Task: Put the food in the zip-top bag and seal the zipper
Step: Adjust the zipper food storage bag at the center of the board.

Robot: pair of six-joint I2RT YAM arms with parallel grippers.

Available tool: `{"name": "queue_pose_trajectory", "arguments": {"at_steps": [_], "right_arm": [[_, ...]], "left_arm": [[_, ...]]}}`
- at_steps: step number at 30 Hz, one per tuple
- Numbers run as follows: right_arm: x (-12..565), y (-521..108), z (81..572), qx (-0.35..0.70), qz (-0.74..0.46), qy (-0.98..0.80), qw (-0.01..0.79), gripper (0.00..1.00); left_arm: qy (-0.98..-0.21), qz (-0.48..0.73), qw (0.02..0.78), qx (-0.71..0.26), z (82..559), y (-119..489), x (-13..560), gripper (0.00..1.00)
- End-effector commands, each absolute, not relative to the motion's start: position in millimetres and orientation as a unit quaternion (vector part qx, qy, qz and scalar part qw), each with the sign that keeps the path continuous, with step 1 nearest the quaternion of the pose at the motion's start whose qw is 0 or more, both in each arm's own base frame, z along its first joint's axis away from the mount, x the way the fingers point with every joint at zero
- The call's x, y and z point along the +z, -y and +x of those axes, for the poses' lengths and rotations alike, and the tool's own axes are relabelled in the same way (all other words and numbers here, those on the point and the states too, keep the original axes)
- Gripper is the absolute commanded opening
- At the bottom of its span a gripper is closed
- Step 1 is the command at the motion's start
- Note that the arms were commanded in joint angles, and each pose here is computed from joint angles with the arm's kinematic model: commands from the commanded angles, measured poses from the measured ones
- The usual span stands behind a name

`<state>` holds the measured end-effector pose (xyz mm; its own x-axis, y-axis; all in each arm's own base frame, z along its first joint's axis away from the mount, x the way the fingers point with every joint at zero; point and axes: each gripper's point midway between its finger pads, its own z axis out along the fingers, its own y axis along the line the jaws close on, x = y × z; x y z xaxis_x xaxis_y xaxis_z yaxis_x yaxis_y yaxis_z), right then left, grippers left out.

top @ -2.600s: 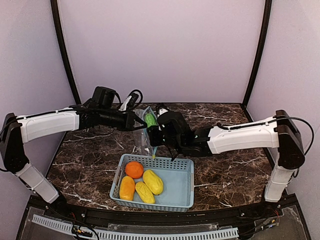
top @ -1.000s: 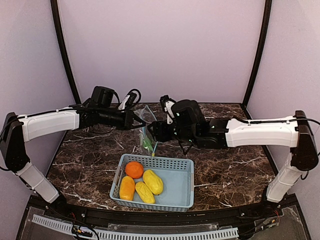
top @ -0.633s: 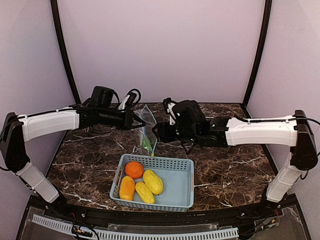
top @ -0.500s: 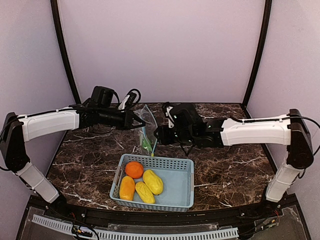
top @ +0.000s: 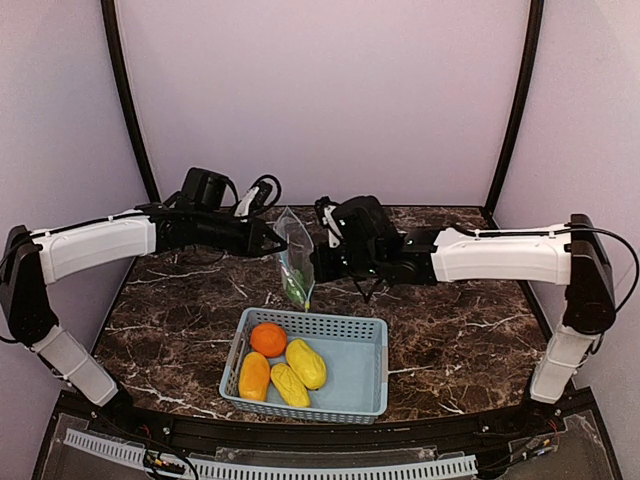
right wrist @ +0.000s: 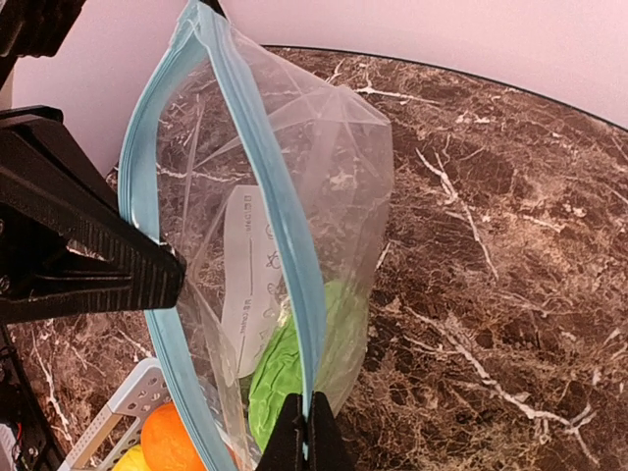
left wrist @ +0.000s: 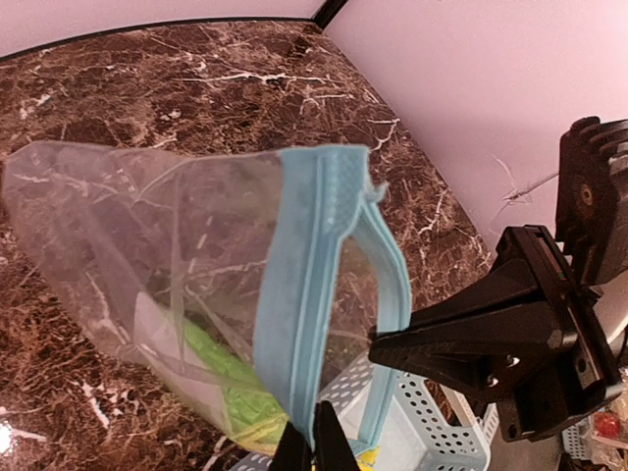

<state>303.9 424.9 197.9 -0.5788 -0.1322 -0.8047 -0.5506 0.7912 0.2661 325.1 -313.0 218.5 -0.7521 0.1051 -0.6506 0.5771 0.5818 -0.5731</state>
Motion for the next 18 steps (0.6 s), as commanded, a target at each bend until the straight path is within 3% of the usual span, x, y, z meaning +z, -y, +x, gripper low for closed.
{"name": "queue_pose_trajectory", "arguments": {"at_steps": [1,7,18], "right_arm": [[230.9,-411.6,309.6,0.249,-0.189,-0.835,0.454,0.00],[219.2,-405.8,309.3,0.239,-0.182,-0.843,0.447,0.00],[196.8,-402.4,310.9,0.220,-0.173,-0.860,0.427,0.00]], "left_arm": [[-0.848,0.218,0.359,-0.322,333.8,282.2,246.8,0.01],[-0.851,0.215,0.392,-0.275,341.1,266.7,254.6,0.01],[-0.855,0.222,0.327,-0.337,333.6,291.7,230.7,0.01]]}}
